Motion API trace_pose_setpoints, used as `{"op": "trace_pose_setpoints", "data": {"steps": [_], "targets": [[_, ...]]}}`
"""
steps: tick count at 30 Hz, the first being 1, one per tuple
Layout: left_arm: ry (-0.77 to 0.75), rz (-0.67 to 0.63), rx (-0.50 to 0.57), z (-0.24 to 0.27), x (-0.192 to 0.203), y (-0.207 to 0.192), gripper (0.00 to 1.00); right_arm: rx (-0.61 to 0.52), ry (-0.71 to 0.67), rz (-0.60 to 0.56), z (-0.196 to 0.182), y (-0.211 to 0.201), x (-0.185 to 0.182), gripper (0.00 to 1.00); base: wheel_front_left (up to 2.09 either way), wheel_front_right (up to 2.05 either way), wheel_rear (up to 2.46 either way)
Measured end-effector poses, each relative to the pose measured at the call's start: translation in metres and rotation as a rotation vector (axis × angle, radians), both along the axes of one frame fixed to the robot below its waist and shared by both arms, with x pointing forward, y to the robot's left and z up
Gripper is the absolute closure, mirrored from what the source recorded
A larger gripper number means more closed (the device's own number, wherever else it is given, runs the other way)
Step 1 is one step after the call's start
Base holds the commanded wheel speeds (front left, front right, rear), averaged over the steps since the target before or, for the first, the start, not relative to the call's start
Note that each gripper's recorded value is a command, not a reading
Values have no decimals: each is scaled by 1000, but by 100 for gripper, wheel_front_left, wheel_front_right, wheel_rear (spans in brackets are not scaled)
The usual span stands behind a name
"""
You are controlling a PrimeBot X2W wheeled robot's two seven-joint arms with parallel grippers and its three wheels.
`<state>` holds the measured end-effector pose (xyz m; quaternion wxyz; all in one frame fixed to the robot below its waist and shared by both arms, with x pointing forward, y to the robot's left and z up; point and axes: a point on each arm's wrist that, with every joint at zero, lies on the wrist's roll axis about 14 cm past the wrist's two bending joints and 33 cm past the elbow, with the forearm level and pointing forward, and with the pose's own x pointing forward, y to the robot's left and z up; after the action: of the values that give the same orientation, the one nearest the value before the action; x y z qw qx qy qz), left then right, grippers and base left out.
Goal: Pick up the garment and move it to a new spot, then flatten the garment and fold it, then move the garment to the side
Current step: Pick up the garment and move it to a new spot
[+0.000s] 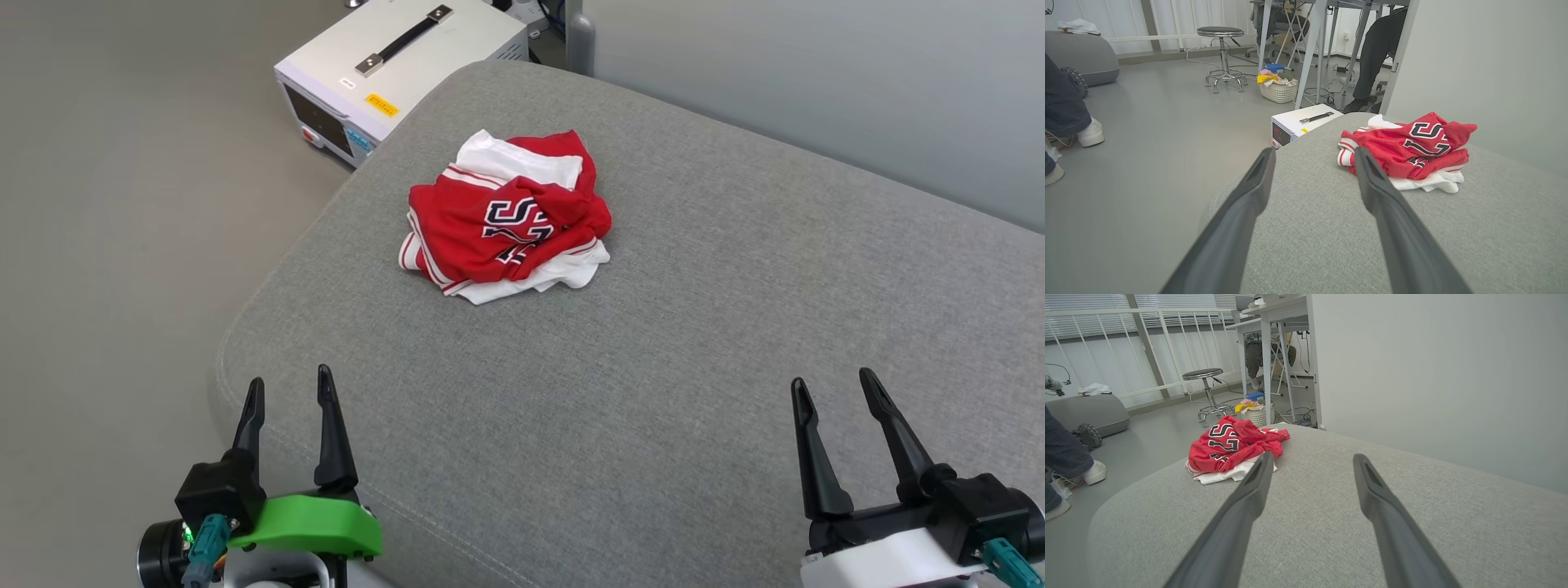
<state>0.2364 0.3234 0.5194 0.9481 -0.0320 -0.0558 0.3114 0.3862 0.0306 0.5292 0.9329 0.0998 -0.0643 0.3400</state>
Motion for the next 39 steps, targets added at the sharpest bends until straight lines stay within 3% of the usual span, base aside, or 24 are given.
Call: {"op": "trace_pose_setpoints", "data": {"steps": [7, 9, 10, 15, 23, 30, 32, 34, 39], "targets": [[3, 0, -12, -2, 2, 2, 0, 5, -1, 0, 0, 1, 2, 0, 0, 0, 0], [-43, -56, 15, 14, 25, 5, 0, -5, -4, -14, -2, -4, 4, 0, 0, 0, 0], [-94, -116, 78, 40, 54, 10, 0, -2, -22, -30, 1, -6, 12, 0, 0, 0, 0], [-194, -184, 174, 89, 107, 27, 0, -1, -58, -59, 4, -11, 30, 0, 0, 0, 0], [-248, -243, 229, 128, 184, 55, 0, -2, -71, -137, -4, -37, 57, 0, 0, 0, 0], [18, -482, 82, 80, 267, 28, 0, -19, -41, -201, -25, -59, 75, 0, 0, 0, 0], [173, -544, -24, 50, 284, 19, 0, -26, -31, -214, -32, -64, 80, 0, 0, 0, 0], [358, -602, -114, 13, 290, 7, 0, -33, -22, -225, -38, -68, 83, 0, 0, 0, 0], [697, -646, -193, -44, 283, 4, 0, -42, -10, -247, -48, -76, 90, 0, 0, 0, 0]]}}
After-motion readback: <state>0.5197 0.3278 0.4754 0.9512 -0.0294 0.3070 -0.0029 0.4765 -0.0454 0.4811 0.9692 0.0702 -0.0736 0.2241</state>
